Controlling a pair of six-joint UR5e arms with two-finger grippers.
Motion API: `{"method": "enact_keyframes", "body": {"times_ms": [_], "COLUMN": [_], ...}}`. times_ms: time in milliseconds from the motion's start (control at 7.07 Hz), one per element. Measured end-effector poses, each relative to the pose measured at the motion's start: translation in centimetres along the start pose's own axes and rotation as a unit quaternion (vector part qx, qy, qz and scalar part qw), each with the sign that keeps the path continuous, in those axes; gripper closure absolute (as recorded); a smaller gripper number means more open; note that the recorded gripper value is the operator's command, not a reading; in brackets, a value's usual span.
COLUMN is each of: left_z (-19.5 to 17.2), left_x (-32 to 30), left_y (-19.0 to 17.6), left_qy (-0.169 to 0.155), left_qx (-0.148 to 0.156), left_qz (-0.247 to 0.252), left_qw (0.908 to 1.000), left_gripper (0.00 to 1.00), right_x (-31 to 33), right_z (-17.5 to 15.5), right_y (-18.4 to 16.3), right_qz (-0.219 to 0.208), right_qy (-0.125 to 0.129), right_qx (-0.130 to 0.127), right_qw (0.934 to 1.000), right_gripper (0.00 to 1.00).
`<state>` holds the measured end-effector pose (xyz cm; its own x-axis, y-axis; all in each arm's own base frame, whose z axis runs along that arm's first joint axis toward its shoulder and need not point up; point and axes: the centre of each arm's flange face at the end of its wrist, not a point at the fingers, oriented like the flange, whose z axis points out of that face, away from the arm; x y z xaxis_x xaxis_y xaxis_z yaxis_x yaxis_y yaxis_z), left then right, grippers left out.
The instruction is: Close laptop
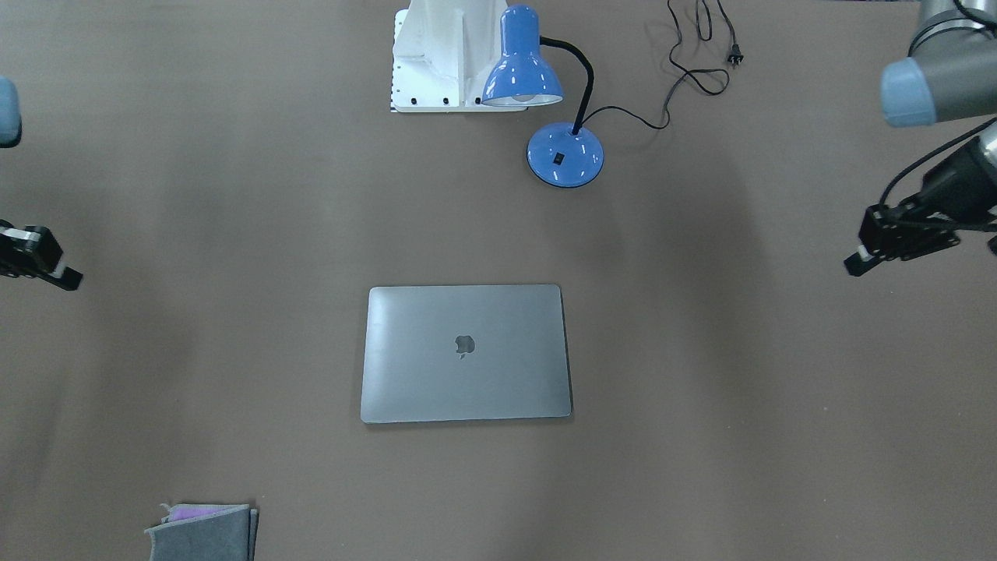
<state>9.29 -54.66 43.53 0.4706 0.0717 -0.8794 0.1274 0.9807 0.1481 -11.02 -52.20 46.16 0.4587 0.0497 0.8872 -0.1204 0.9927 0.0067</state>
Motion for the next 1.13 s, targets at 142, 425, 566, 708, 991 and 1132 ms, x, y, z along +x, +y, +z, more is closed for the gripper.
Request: {"method": "enact_keyframes", "body": {"times_ms": [142,425,566,708,991,1132], "left_z": [-1.9,-5.2,-6.3,-6.8,-6.3,-6.5], "left_x": [-4.9,-13.8,-16.7,-18.9,-22.5,-24.0], "left_y": [2.6,8.0,10.0,11.8,14.8,15.5], "left_qy": [-0.015,-0.044,-0.056,-0.066,-0.094,-0.125], "left_qx": [0.006,0.013,0.016,0.014,-0.013,-0.035], "left_qz": [0.018,0.045,0.055,0.057,0.045,0.05], "left_qw": [0.9997,0.9979,0.9968,0.9961,0.9945,0.9902], "left_gripper": [0.02,0.02,0.02,0.02,0.02,0.02], "right_x": [6.1,16.0,19.2,21.6,23.2,23.5], "right_z": [-1.9,-4.6,-5.9,-7.4,-9.4,-9.6], "right_y": [2.7,7.1,7.9,8.1,6.8,6.5], "right_qz": [-0.024,-0.075,-0.092,-0.111,-0.136,-0.141], "right_qy": [0.021,0.082,0.112,0.142,0.195,0.203], "right_qx": [0.009,0.019,0.01,-0.005,-0.041,-0.051], "right_qw": [0.9995,0.9936,0.9894,0.9836,0.9705,0.9676], "right_gripper": [0.0,0.0,0.0,0.0,0.0,0.0]}}
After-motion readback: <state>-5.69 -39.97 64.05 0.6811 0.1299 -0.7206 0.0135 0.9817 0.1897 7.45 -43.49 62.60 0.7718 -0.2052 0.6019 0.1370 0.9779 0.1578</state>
